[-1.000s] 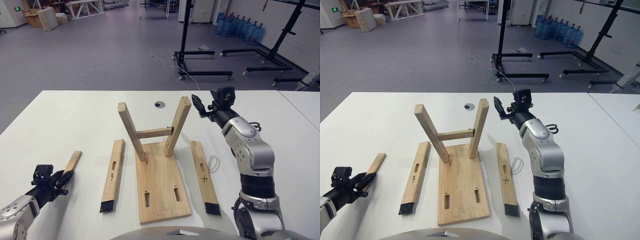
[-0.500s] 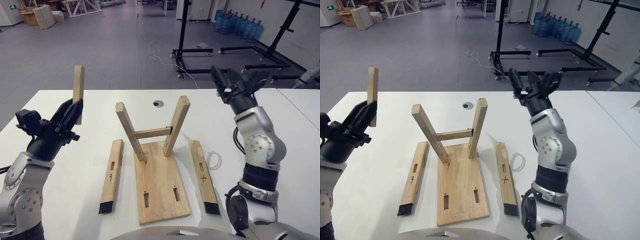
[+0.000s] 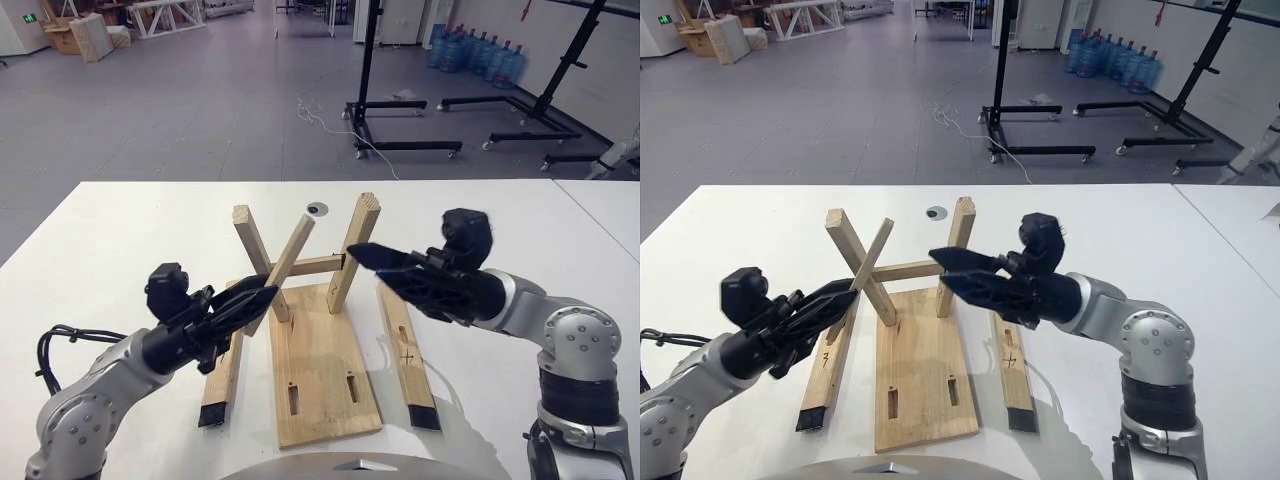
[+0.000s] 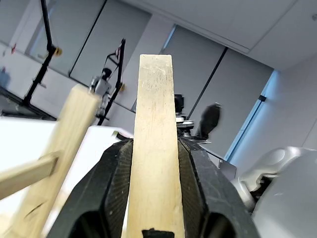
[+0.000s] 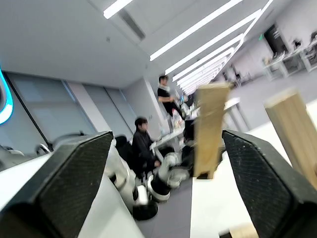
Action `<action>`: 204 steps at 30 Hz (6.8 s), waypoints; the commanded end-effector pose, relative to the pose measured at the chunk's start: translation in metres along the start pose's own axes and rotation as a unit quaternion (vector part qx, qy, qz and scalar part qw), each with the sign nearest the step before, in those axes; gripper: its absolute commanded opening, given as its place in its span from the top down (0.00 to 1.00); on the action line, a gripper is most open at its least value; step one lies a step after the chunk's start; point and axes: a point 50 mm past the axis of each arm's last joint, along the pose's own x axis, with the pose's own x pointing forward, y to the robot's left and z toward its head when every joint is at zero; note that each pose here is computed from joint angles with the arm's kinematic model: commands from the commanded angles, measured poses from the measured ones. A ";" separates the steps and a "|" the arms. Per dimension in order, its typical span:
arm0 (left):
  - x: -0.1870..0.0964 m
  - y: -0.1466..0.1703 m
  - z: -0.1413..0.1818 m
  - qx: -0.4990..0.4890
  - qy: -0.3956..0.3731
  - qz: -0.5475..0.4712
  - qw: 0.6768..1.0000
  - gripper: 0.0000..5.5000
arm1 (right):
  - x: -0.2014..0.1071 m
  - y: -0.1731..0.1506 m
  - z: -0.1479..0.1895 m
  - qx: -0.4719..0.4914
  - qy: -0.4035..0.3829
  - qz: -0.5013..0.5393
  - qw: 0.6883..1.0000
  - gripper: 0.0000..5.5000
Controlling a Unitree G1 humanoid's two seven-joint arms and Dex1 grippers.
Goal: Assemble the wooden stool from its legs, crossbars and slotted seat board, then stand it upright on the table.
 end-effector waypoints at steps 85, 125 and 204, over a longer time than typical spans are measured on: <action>0.067 0.059 -0.004 0.397 0.050 0.140 0.906 0.66 | 0.060 -0.081 0.023 -0.033 -0.222 -0.231 0.947 0.93; -0.011 0.014 0.008 0.376 0.013 0.422 0.825 0.51 | -0.056 0.015 -0.051 -0.157 -0.084 -0.649 0.740 0.93; -0.006 0.040 -0.007 0.396 0.026 0.427 0.813 0.51 | -0.109 -0.048 -0.072 -0.226 0.017 -0.664 0.713 0.93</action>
